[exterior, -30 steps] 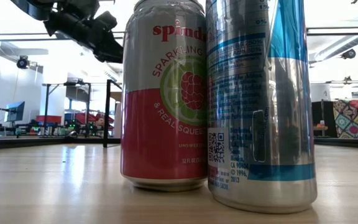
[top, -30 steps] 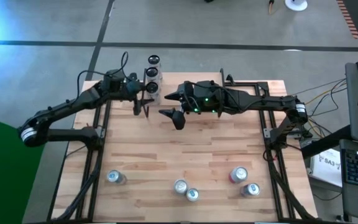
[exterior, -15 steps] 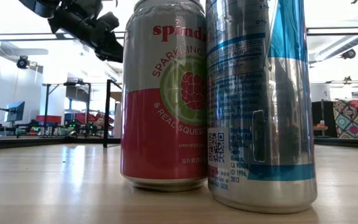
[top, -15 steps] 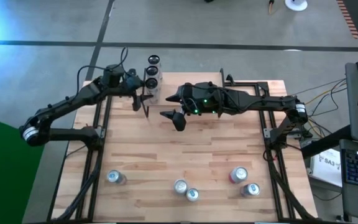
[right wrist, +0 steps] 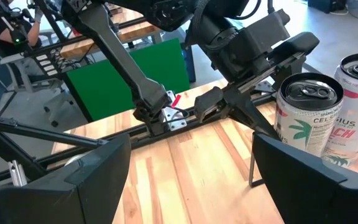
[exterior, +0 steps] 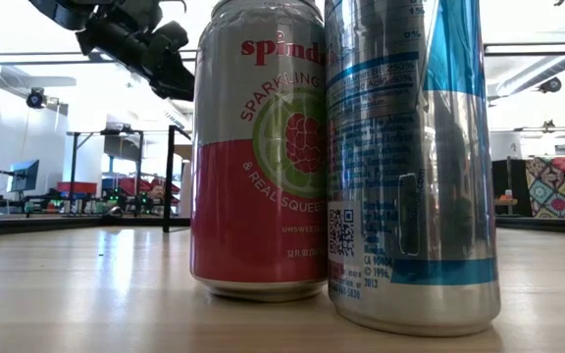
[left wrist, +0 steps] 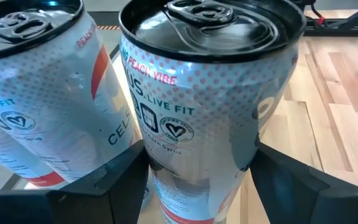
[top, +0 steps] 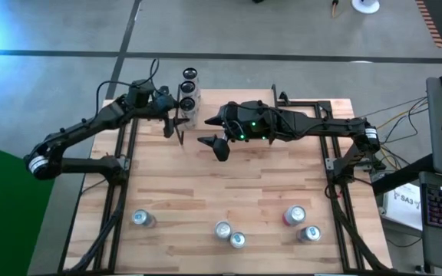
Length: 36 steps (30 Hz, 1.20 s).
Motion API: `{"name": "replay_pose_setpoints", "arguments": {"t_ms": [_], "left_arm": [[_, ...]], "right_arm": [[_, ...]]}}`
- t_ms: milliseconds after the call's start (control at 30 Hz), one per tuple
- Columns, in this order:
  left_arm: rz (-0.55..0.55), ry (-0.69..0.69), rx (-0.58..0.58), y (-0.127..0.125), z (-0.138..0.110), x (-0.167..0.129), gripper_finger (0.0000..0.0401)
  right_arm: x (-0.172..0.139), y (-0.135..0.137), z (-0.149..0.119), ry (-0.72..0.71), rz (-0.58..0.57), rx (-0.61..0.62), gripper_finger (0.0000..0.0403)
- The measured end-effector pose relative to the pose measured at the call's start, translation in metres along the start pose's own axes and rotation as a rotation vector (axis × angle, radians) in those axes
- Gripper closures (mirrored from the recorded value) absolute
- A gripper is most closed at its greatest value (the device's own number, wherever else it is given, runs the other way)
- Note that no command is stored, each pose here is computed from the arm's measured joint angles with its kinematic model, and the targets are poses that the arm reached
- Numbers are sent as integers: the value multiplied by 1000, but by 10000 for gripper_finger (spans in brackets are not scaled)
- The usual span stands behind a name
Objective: Place canned beverage on shelf
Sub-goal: Put the white-pink soda can on the shelf aligned with the other white-pink soda cans, then put the bottom right pink-white soda can on the shelf
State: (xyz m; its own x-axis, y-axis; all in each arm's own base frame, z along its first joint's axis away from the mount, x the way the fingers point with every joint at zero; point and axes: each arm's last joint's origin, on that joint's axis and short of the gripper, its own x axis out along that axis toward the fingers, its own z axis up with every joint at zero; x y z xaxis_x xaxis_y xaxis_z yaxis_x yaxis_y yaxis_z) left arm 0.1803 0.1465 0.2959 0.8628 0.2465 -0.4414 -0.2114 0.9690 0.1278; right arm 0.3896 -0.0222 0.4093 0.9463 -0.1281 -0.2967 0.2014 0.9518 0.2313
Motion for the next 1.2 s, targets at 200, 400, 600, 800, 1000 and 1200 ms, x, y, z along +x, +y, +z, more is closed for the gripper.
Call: {"name": "replay_pose_setpoints", "arguments": {"t_ms": [200, 400, 600, 800, 1000, 1200], "left_arm": [[33, 10, -21, 2, -1, 2, 137], [49, 20, -36, 3, -1, 2, 105], [48, 21, -52, 3, -1, 1, 84], [95, 44, -44, 4, 4, -6, 73], [113, 85, -50, 6, 5, -11, 72], [111, 130, -71, 5, 5, -19, 72]], "right_arm": [[0, 0, 0, 0, 0, 0, 76], [0, 0, 0, 0, 0, 5, 76], [0, 0, 0, 0, 0, 8, 76], [0, 0, 0, 0, 0, 11, 76], [0, 0, 0, 0, 0, 11, 76], [0, -1, -1, 9, -15, 59, 76]]}}
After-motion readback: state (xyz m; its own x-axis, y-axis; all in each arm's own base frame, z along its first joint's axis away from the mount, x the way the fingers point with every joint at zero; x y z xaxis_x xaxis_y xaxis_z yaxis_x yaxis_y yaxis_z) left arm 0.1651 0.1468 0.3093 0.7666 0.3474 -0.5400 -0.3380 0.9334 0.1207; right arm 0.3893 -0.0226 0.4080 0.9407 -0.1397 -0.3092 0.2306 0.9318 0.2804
